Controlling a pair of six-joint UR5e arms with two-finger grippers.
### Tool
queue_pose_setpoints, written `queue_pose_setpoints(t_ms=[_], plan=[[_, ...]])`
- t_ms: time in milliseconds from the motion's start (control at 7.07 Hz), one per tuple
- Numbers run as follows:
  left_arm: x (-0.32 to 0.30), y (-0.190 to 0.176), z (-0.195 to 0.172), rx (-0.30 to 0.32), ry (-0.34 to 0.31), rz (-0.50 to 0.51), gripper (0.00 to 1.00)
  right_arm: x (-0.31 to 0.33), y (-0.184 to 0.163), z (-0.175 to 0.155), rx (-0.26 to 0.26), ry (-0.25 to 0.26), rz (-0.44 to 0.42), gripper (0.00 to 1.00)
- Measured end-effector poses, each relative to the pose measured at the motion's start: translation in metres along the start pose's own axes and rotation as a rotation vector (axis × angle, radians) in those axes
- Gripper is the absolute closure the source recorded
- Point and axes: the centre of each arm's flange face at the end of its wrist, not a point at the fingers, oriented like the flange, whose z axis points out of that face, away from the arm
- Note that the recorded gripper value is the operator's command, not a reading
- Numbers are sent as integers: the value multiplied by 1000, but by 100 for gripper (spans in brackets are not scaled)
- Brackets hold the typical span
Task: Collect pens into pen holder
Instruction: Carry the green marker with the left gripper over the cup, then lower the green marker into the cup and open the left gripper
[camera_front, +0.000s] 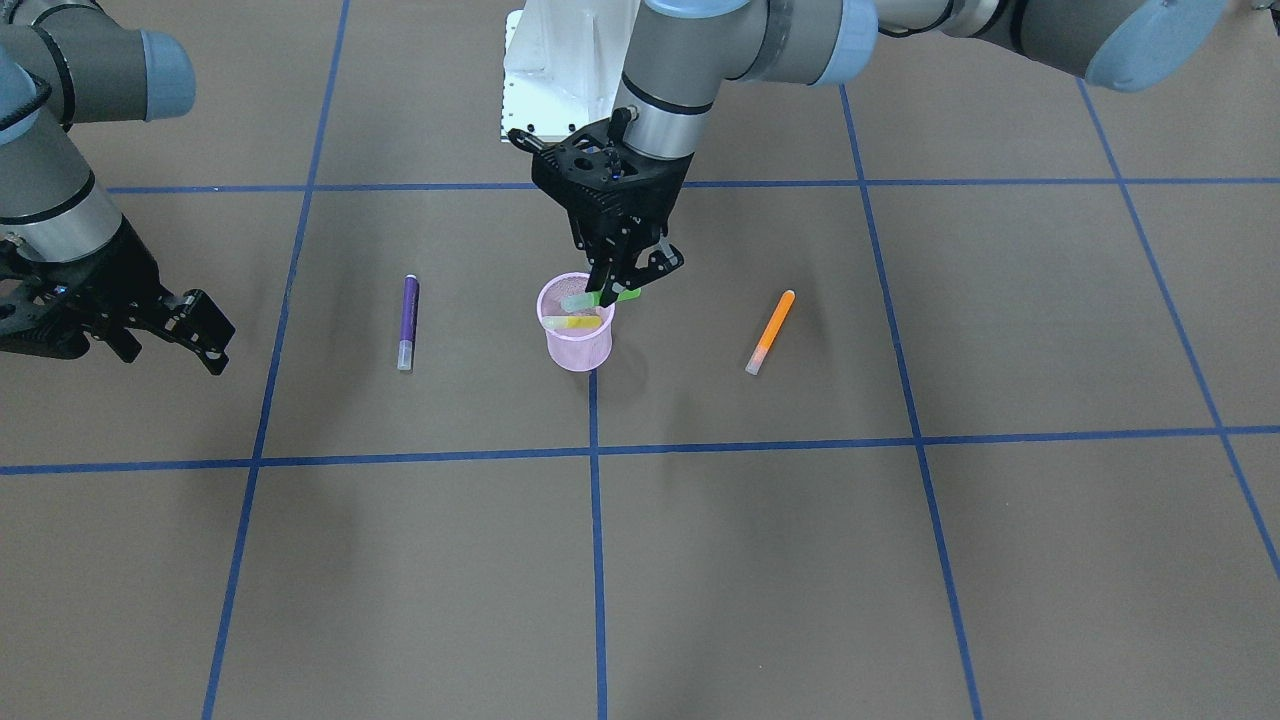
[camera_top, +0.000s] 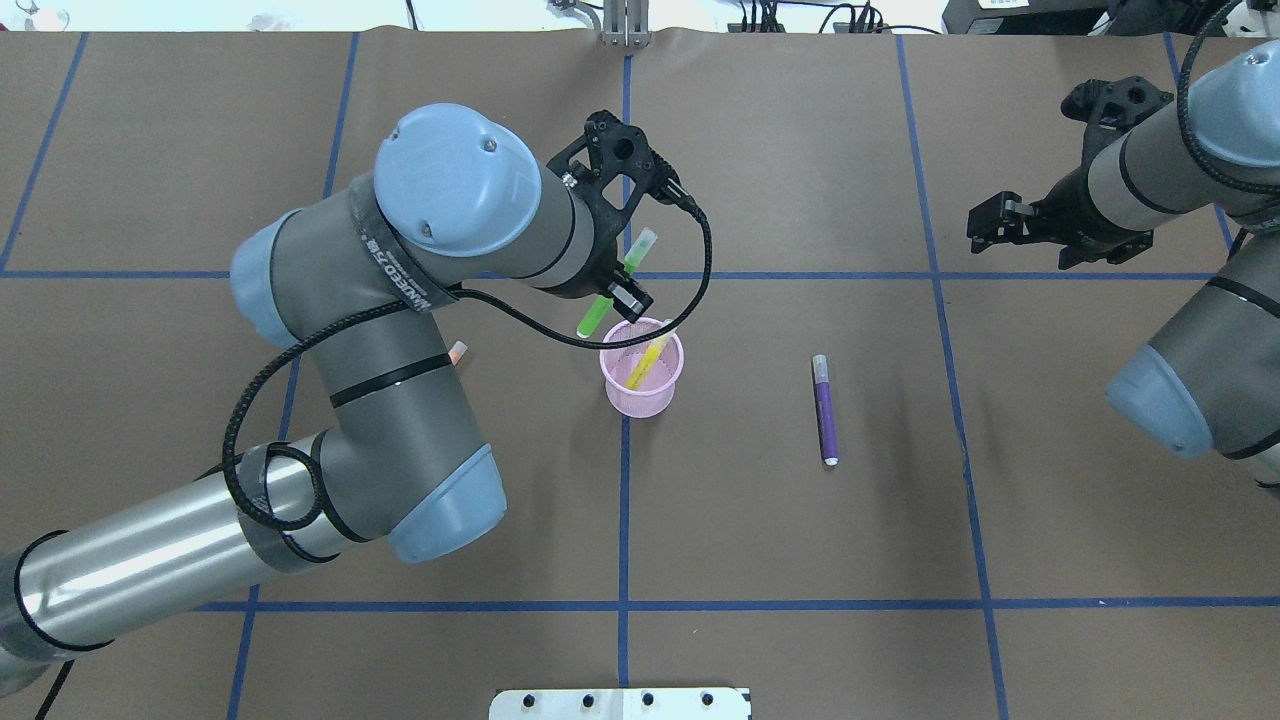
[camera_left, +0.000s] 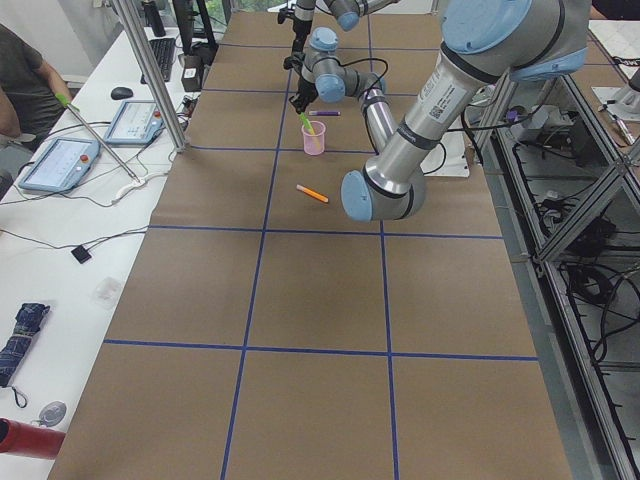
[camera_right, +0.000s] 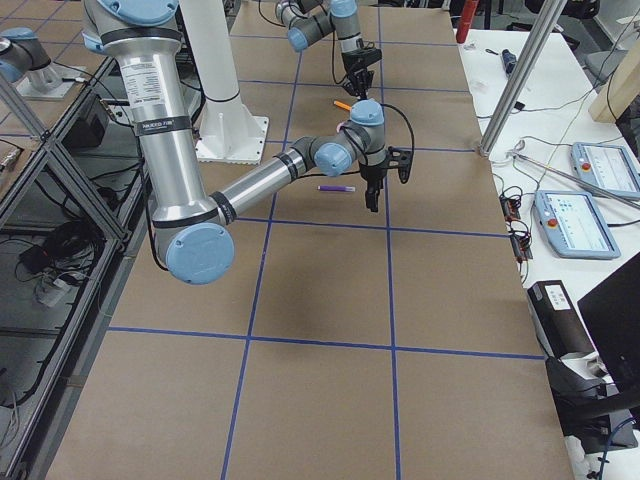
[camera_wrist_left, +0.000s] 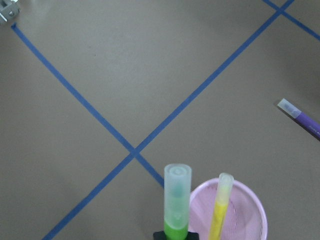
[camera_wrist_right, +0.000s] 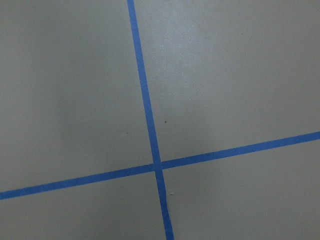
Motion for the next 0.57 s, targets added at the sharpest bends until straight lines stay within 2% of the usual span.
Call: queue_pose_setpoints(t_ms=[566], plan=[[28,11,21,3,27,-43,100,0,0,2,-2,3,0,0]])
